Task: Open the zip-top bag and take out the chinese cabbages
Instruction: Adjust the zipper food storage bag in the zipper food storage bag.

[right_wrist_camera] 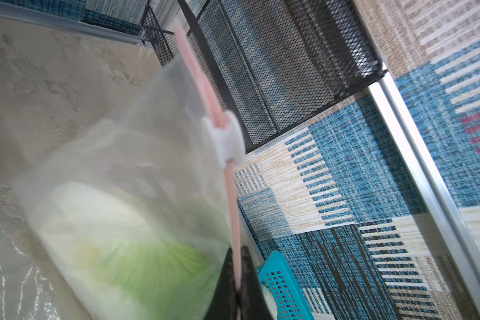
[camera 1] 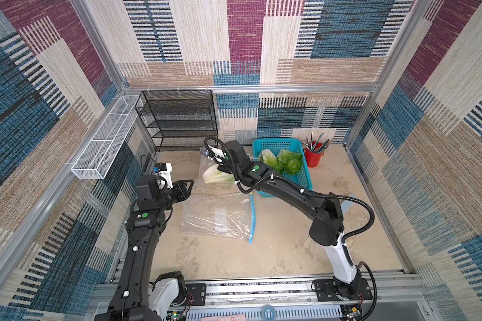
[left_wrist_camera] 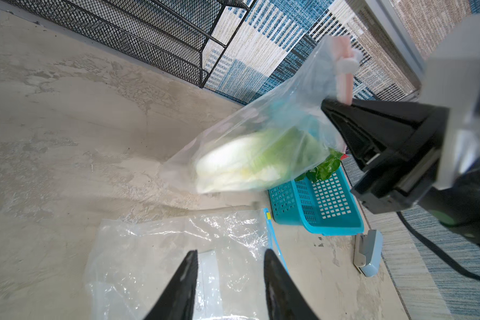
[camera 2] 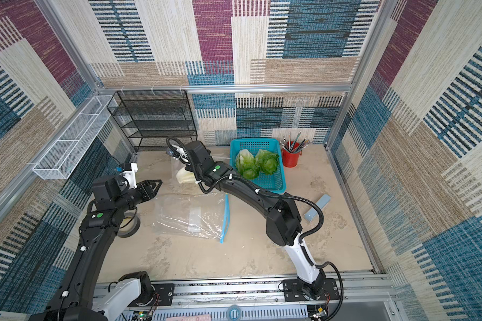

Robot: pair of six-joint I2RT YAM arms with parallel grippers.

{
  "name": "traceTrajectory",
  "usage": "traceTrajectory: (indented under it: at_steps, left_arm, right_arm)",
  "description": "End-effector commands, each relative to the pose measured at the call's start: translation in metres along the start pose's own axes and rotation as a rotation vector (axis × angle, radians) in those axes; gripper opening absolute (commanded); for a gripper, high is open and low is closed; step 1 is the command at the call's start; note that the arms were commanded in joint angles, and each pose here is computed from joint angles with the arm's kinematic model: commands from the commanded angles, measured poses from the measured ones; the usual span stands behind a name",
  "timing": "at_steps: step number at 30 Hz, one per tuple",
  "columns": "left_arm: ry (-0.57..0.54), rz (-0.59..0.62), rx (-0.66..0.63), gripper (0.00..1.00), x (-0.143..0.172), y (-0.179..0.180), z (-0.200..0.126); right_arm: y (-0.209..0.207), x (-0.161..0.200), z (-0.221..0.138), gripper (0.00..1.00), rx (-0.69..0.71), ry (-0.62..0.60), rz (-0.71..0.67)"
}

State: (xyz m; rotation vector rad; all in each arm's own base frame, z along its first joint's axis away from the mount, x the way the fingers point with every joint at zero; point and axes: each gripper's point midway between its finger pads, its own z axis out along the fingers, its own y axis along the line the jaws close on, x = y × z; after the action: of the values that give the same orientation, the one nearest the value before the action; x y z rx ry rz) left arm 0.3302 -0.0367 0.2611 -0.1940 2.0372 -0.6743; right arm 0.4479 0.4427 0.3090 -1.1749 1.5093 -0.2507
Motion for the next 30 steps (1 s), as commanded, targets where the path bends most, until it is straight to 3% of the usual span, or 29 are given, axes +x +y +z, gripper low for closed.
traceTrajectory:
  at_steps: [1, 7, 17, 30]
  left_arm:
    - [-0.05, 0.074, 0.101, 0.41, -0.018, -0.025, -0.008]
    - [-0.116, 0.188, 0.229, 0.35, -0.032, -0.062, -0.033]
    - [-0.172, 0.322, 0.439, 0.3, -0.038, -0.125, -0.084]
    - [-0.161, 0.43, 0.449, 0.29, -0.006, -0.135, -0.113]
  right_arm:
    - [-0.013, -0.019, -0.022, 0.0, -0.035, -0.055, 0.04]
    - [-0.017, -0.04, -0.063, 0.0, -0.171, -0.121, 0.084]
    - [0.005, -0.039, -0.11, 0.0, -0.37, -0.139, 0.137]
    - [0.071, -0.021, -0.161, 0.0, -0.62, -0.141, 0.224]
